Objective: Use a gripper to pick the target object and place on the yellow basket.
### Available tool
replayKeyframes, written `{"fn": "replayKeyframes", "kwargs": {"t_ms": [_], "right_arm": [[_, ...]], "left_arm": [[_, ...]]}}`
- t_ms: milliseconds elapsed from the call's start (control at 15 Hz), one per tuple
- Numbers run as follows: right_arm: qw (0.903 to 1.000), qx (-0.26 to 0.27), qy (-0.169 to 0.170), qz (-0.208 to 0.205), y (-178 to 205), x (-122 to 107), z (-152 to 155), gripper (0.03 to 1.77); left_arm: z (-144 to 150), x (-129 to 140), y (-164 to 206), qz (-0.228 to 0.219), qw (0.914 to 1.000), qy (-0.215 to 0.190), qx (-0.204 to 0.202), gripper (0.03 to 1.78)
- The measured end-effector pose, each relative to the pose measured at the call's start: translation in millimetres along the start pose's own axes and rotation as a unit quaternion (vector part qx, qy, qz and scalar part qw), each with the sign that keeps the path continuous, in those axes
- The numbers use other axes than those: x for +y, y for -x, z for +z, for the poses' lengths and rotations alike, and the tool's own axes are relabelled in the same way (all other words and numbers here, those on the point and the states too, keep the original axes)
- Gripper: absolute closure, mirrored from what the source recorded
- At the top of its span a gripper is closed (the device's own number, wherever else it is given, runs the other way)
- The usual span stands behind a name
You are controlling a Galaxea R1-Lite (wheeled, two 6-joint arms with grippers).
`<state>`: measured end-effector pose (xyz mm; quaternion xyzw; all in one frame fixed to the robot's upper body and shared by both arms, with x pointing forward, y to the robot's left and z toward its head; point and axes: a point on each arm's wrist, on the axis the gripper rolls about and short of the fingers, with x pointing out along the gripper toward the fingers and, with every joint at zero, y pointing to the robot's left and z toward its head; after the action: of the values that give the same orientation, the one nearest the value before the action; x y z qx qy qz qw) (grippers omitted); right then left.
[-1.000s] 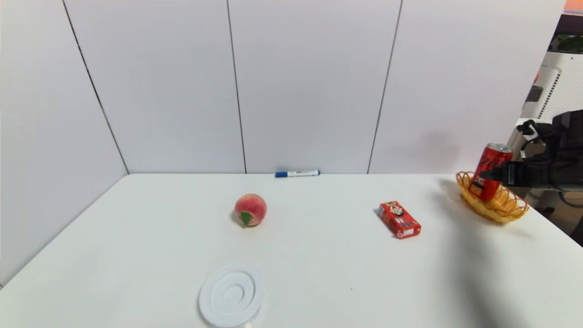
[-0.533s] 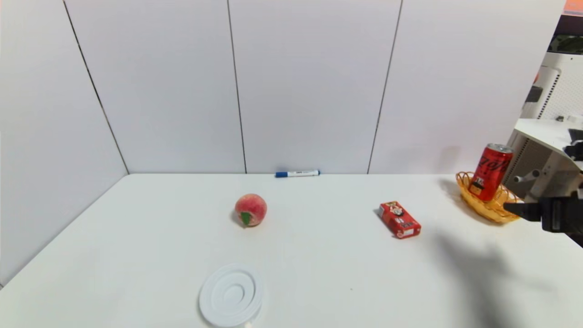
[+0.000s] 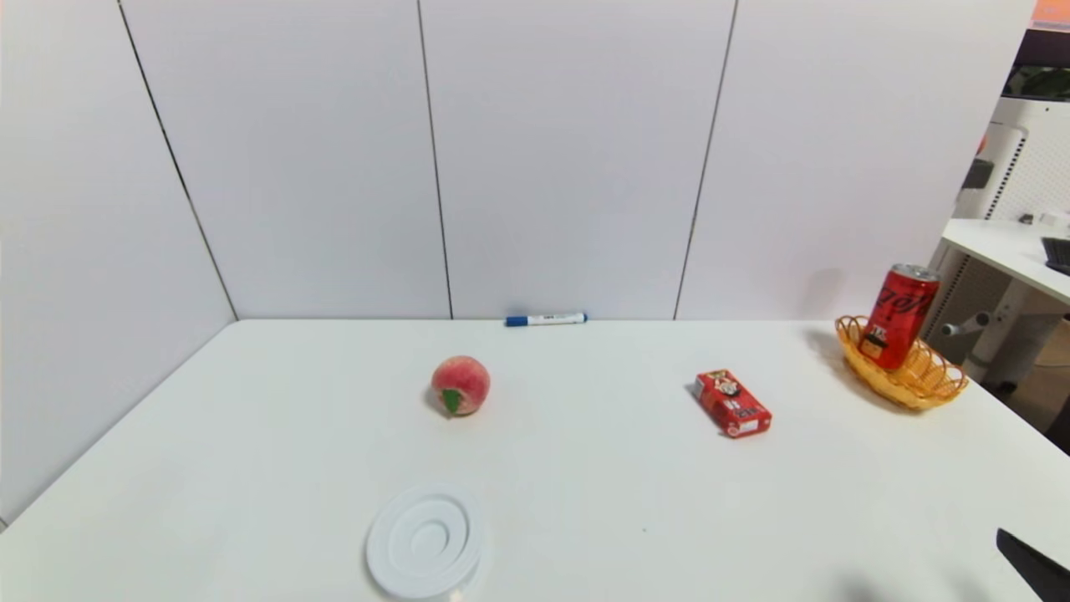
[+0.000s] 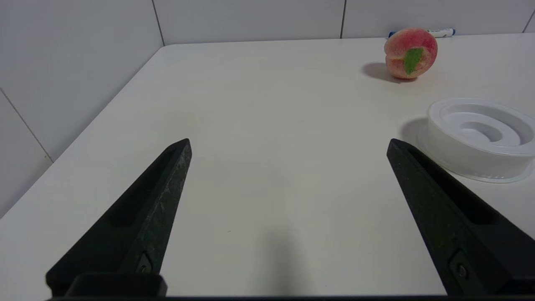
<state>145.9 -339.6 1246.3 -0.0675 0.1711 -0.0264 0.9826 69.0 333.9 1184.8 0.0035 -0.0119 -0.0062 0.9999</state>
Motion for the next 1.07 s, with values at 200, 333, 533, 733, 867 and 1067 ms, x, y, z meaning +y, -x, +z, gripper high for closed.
{"fn": "replayKeyframes", "kwargs": {"t_ms": [200,333,533,733,867,1067], "right_arm": [[0.9981,-0.061,0.001,0.004,24.2,4.7,-36.7,0.11],[0.9951,-0.097,-0.006,0.018,33.5,7.1,-55.7,0.11],[0.9888,-0.143,-0.027,0.032,44.6,9.2,-73.0,0.11],[0.9791,-0.194,-0.053,0.032,51.8,9.2,-76.0,0.11],[0.9763,-0.204,-0.065,0.030,53.4,9.1,-77.3,0.11],[0.9745,-0.209,-0.076,0.026,54.2,8.9,-78.0,0.11]], "left_arm": [[0.0,0.0,0.0,0.000,1.0000,0.000,0.000,0.12],[0.0,0.0,0.0,0.000,1.0000,0.000,0.000,0.12],[0.0,0.0,0.0,0.000,1.0000,0.000,0.000,0.12],[0.0,0.0,0.0,0.000,1.0000,0.000,0.000,0.12],[0.0,0.0,0.0,0.000,1.0000,0.000,0.000,0.12],[0.0,0.0,0.0,0.000,1.0000,0.000,0.000,0.12]]}}
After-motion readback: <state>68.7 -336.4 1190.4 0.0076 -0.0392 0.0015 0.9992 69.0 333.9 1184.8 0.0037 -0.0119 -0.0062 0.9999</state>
